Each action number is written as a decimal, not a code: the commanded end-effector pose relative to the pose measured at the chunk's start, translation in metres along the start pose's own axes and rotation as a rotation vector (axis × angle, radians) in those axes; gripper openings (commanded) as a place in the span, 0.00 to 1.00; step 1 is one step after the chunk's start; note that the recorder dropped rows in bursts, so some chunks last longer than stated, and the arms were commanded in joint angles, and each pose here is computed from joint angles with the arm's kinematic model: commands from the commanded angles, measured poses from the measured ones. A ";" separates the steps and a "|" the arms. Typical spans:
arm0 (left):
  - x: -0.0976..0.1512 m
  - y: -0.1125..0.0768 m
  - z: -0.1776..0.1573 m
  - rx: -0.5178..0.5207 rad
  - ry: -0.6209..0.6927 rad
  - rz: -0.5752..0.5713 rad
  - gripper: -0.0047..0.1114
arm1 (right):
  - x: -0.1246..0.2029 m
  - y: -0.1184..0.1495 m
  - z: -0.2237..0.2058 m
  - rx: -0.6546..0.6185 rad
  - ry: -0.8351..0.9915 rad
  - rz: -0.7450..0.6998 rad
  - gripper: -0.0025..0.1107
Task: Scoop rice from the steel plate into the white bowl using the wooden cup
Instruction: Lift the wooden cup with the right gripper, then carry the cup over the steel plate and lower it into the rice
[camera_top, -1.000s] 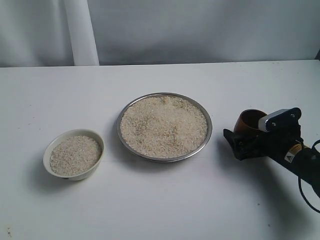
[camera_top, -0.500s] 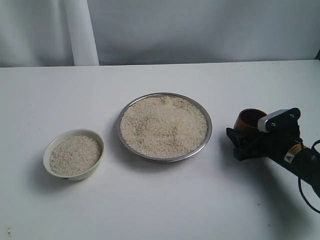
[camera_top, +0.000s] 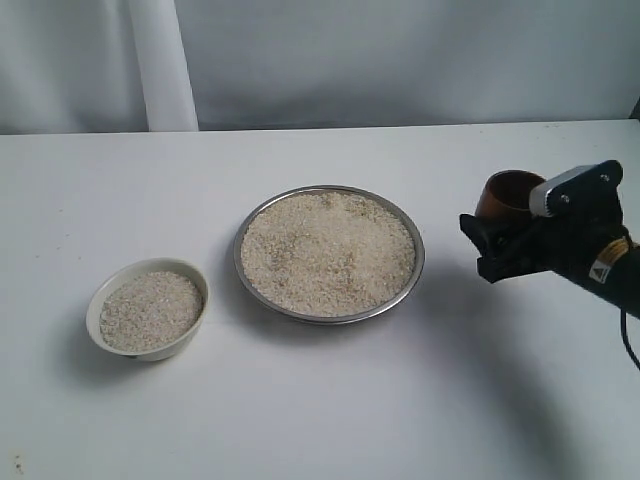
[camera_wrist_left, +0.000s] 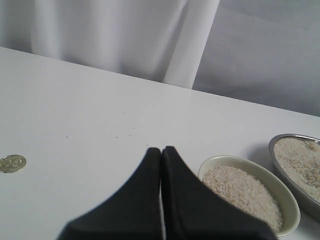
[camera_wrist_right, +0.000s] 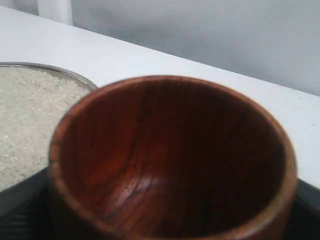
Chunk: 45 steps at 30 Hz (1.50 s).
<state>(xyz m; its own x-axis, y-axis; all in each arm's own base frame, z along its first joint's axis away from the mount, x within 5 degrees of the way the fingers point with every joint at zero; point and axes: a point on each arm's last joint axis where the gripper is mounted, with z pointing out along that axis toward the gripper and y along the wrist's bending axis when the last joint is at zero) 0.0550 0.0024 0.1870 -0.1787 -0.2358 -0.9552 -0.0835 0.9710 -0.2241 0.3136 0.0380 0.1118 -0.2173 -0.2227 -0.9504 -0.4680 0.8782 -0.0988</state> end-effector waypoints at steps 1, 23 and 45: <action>-0.002 -0.001 0.000 0.009 -0.013 -0.005 0.04 | -0.039 -0.007 -0.020 0.049 0.017 -0.016 0.28; -0.002 -0.001 0.000 0.009 -0.013 -0.005 0.04 | -0.214 0.120 0.036 0.214 0.578 -1.035 0.28; -0.002 -0.001 0.000 0.009 -0.013 -0.005 0.04 | -0.115 0.153 0.105 0.068 1.028 -1.484 0.12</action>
<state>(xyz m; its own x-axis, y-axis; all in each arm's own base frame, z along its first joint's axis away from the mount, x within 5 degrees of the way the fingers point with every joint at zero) 0.0550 0.0024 0.1870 -0.1787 -0.2358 -0.9552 -0.0835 0.9710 -0.2241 0.3556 0.2411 0.1757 -0.1060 -0.8896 0.4442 -0.7268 -0.2356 -0.6452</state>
